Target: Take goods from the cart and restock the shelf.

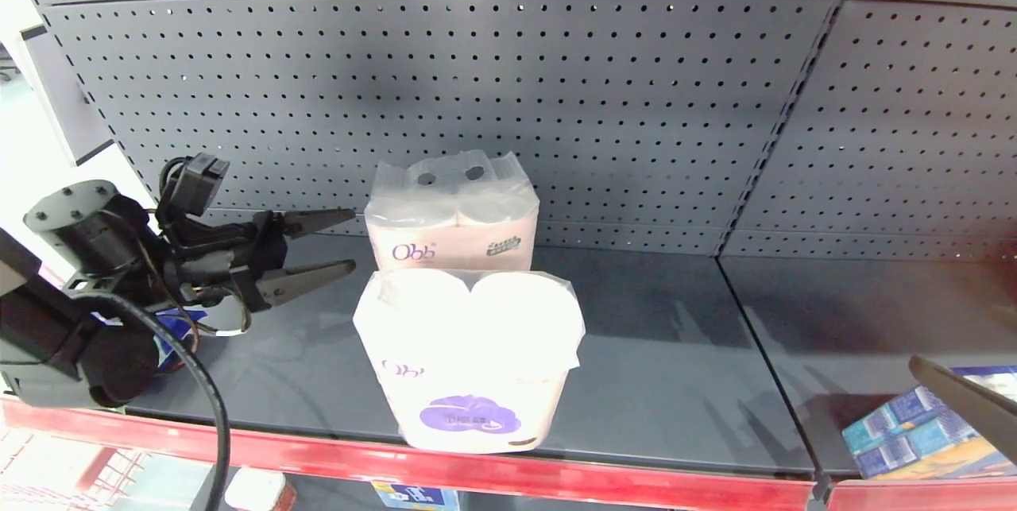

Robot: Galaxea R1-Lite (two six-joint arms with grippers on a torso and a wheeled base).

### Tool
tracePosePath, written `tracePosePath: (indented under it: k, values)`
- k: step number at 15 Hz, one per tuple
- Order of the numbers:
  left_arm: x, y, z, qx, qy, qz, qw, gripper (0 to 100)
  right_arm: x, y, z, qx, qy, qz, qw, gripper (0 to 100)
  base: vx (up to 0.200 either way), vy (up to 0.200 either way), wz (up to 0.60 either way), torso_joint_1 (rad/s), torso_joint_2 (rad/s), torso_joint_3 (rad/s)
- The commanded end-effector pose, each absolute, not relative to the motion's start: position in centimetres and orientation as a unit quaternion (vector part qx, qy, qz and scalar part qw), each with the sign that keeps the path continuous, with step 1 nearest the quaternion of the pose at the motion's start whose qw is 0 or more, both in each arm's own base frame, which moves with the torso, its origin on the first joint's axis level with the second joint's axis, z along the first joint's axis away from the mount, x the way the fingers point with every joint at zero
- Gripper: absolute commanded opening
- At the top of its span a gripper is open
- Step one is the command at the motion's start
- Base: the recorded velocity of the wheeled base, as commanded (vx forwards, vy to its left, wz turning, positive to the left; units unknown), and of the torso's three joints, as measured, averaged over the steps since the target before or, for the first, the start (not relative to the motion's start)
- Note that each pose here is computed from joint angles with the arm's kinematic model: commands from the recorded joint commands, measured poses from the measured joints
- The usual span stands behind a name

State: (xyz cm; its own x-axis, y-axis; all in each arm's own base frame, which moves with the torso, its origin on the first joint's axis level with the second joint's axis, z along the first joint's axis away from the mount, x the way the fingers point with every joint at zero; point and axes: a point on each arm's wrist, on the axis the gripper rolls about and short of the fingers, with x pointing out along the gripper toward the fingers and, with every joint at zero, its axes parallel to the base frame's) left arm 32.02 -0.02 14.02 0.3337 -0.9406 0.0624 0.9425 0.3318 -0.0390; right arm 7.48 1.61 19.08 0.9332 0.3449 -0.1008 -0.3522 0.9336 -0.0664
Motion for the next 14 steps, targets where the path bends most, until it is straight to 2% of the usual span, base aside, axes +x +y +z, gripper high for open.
tracePosePath:
  k: [1,5,8,12,14]
  values:
    - [30.1,1.3,15.1,-0.031,-0.020,-0.555,0.831,100,7.5,1.6,18.9,-0.042,0.046,0.177,0.982,100,0.000,0.000,0.00,0.000,0.00,0.000]
    - [25.7,3.4,15.9,-0.038,-0.016,-0.508,0.860,100,7.3,1.6,18.2,-0.042,0.056,0.176,0.982,100,0.000,0.000,0.00,0.000,0.00,0.000]
    - [21.5,5.2,16.8,-0.039,-0.030,-0.420,0.906,100,6.5,1.4,17.2,-0.042,0.059,0.176,0.982,100,0.000,0.000,0.00,0.000,0.00,0.000]
    - [16.3,6.3,17.4,-0.026,-0.046,-0.342,0.938,100,5.8,1.3,16.8,-0.043,0.049,0.165,0.984,100,0.000,0.000,0.00,0.000,0.00,0.000]
    - [15.1,6.8,17.5,-0.021,-0.051,-0.309,0.950,100,5.2,1.1,16.7,-0.044,0.038,0.154,0.986,100,0.000,0.000,0.00,0.000,0.00,0.000]
